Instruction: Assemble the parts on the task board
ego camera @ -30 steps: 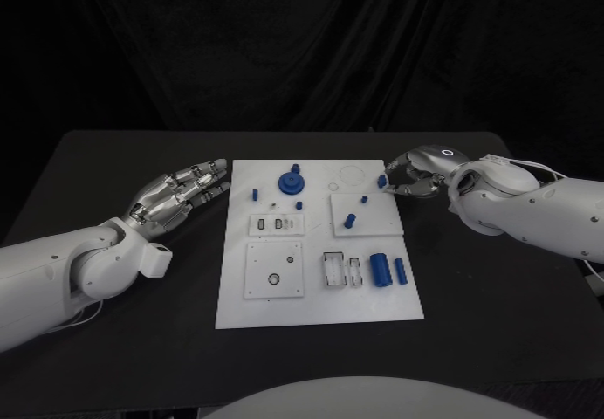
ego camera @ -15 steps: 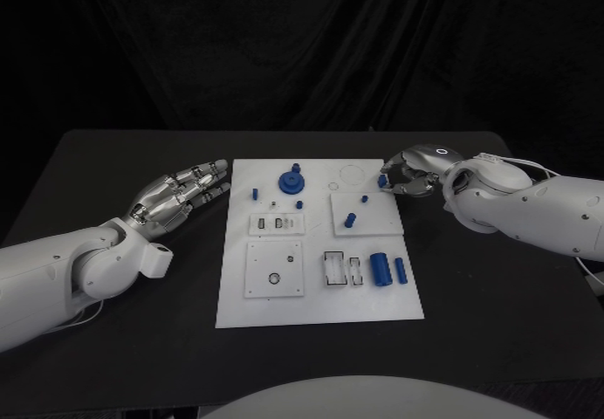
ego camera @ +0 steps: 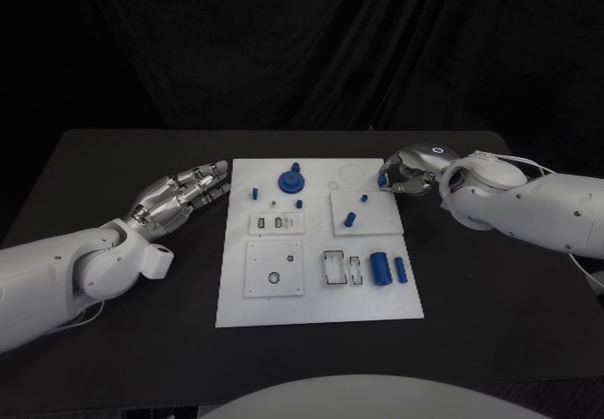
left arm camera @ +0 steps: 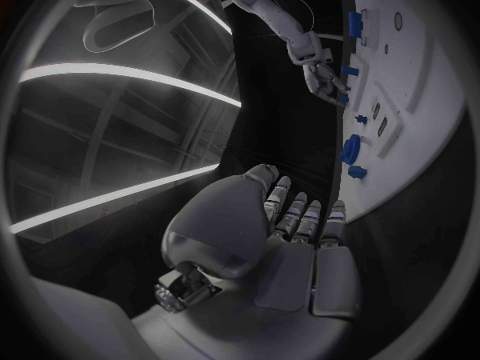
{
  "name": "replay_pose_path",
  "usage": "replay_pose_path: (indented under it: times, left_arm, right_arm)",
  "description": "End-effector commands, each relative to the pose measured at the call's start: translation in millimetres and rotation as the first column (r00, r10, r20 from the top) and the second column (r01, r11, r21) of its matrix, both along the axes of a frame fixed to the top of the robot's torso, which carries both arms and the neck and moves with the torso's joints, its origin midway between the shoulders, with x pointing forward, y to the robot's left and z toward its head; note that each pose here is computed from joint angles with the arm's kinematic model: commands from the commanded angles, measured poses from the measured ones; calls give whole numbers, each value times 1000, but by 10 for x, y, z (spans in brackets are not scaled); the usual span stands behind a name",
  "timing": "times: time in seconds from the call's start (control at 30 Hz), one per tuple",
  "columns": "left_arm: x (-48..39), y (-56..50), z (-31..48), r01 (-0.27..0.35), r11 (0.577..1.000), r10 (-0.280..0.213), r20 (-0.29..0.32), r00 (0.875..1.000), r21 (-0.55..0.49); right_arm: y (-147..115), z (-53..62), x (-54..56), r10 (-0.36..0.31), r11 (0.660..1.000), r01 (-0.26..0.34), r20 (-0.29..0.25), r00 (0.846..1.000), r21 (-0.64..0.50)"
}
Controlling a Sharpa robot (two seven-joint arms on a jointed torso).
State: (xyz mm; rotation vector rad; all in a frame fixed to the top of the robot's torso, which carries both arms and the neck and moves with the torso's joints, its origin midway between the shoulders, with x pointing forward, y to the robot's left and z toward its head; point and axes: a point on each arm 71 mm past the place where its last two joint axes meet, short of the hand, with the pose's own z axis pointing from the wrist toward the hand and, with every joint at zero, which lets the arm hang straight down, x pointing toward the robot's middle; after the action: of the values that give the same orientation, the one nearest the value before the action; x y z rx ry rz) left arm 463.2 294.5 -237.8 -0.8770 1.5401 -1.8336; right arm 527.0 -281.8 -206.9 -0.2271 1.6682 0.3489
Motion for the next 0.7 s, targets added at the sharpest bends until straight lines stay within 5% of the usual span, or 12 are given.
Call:
replay_pose_path:
  times: [0.03, 0.7]
  left_arm:
    - [-14, -6, 62, 6, 997, 0, 75, 997, -78]
    - [-35, 1, -2, 7, 997, -3, 59, 998, -76]
  right_arm:
    - [9, -25, 3, 2, 1000, -2, -13, 1000, -7]
    - [73, -42, 21, 18, 1000, -18, 0, 1000, 0]
